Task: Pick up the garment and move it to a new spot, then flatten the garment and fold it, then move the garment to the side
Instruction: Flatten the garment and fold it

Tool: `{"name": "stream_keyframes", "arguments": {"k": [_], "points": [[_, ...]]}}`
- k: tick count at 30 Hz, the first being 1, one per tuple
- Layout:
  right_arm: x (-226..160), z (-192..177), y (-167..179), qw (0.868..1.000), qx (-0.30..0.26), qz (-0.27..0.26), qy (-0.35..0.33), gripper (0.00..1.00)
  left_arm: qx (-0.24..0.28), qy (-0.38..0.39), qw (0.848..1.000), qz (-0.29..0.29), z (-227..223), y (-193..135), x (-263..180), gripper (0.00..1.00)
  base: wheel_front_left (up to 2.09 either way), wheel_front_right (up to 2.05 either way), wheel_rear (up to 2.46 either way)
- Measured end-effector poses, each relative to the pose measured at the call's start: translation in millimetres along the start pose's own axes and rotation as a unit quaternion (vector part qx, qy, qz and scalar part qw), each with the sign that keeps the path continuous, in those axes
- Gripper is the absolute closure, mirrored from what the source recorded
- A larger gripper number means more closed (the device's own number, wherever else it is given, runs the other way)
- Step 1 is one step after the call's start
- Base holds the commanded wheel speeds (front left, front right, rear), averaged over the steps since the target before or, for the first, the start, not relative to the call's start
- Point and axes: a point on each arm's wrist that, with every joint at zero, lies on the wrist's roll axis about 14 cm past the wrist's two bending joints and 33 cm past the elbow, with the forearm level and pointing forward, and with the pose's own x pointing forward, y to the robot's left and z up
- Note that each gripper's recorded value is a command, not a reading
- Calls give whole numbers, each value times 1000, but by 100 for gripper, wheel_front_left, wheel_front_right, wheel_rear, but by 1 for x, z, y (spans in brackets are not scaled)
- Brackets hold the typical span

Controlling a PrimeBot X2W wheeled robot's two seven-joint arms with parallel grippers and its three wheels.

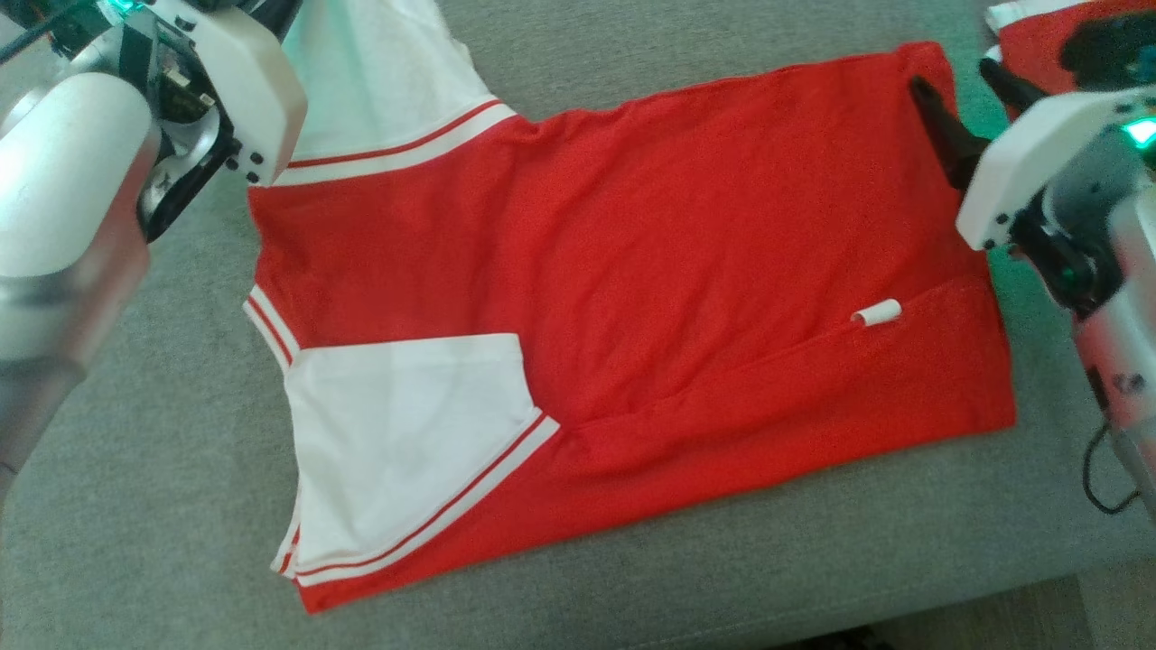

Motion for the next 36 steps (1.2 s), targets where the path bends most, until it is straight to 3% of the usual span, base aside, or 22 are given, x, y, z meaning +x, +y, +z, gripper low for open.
{"name": "stream_keyframes", "arguments": {"k": [10, 12, 14, 21, 24, 25, 31, 36], "points": [[27, 3, 8, 998, -35, 2, 43, 0, 8, 6, 1000, -2, -9, 1, -5, 100, 0, 0, 0], [29, 4, 7, 998, -37, 0, 46, 8, 7, 7, 1000, -1, -11, 2, -5, 100, 0, 0, 0], [30, 4, 6, 998, -39, -1, 50, 27, 8, 8, 1000, 0, -11, 4, -6, 100, 0, 0, 0], [30, 3, 4, 997, -45, -6, 59, 59, 3, 18, 1000, 0, -18, 3, -7, 100, 0, 0, 0], [31, 3, 3, 997, -46, -7, 62, 85, 3, 17, 1000, 0, -18, 3, -7, 100, 0, 0, 0], [31, 4, 2, 997, -46, -8, 62, 100, 0, 16, 1000, -1, -18, 2, -7, 100, 0, 0, 0], [34, 3, 1, 997, -41, -9, 68, 100, 5, 4, 1000, 1, -13, 6, -6, 100, 0, 0, 0], [35, 17, 0, 999, -36, -9, 29, 100, 17, -34, 999, 9, -3, 11, -7, 100, 0, 0, 0]]}}
